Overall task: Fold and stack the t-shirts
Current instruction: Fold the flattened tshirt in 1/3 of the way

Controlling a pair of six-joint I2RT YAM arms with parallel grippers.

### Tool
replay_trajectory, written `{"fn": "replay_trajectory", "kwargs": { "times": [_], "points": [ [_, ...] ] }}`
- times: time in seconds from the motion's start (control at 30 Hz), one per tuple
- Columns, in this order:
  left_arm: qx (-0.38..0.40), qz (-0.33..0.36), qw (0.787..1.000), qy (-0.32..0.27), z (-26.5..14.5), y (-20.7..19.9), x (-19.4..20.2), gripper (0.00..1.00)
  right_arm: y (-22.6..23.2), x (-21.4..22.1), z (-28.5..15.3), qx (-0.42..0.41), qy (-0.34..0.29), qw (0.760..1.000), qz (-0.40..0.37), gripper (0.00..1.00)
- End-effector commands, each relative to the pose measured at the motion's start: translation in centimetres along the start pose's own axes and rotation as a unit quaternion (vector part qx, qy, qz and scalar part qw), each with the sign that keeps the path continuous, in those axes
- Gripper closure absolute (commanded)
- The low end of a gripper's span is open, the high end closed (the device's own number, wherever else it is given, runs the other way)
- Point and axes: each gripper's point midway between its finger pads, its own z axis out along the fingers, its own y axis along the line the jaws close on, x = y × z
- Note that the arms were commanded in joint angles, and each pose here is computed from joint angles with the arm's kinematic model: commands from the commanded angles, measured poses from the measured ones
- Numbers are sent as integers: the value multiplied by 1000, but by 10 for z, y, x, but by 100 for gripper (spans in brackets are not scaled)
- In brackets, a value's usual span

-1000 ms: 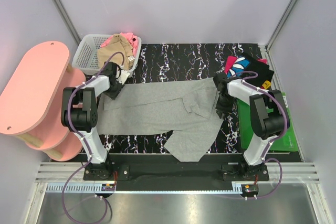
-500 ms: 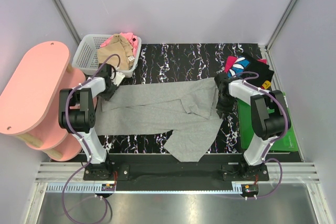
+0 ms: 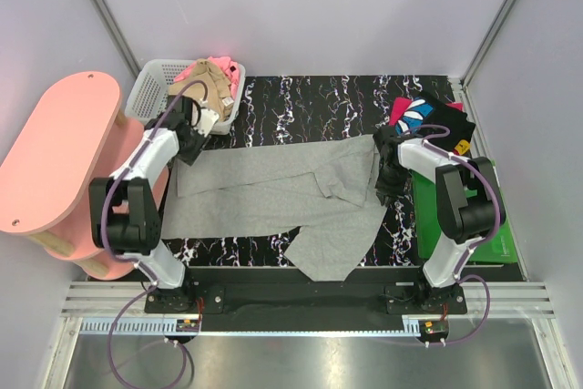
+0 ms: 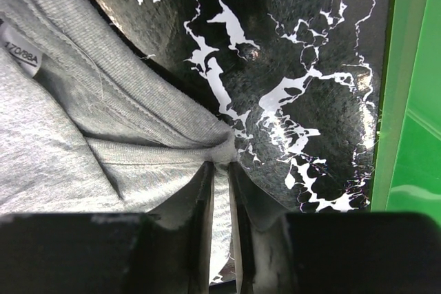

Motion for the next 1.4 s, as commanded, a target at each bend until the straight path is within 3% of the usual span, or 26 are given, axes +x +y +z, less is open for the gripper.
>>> {"fn": "replay_trajectory", "kwargs": {
  "times": [0.0, 0.2, 0.3, 0.37, 0.6, 0.9, 1.13, 1.37],
  "points": [
    [39, -26, 996, -76, -60, -7, -31, 53, 10, -29, -20, -27, -54, 998, 10, 79],
    [94, -29, 994, -44, -49, -52, -9, 55, 46, -91, -75, -95, -143, 985, 22, 70],
    [114, -36, 992, -33, -41, -65, -7, 56, 71, -103, -74, -120, -114, 986, 14, 66],
    [111, -31, 993, -33, -41, -71, -9, 56, 86, -92, -64, -137, -70, 988, 4, 65],
    [103, -16, 994, -32, -38, -79, -17, 56, 107, -33, -55, -155, -23, 987, -41, 64],
    [95, -2, 995, -25, -36, -93, -19, 56, 115, 42, -52, -137, -10, 981, -138, 63],
    [98, 1, 995, -23, -35, -99, -16, 56, 112, 50, -44, -121, -6, 982, -147, 61],
    [102, 1, 995, -23, -33, -103, -11, 56, 104, 27, -29, -52, -57, 981, -175, 57]
  ]
}}
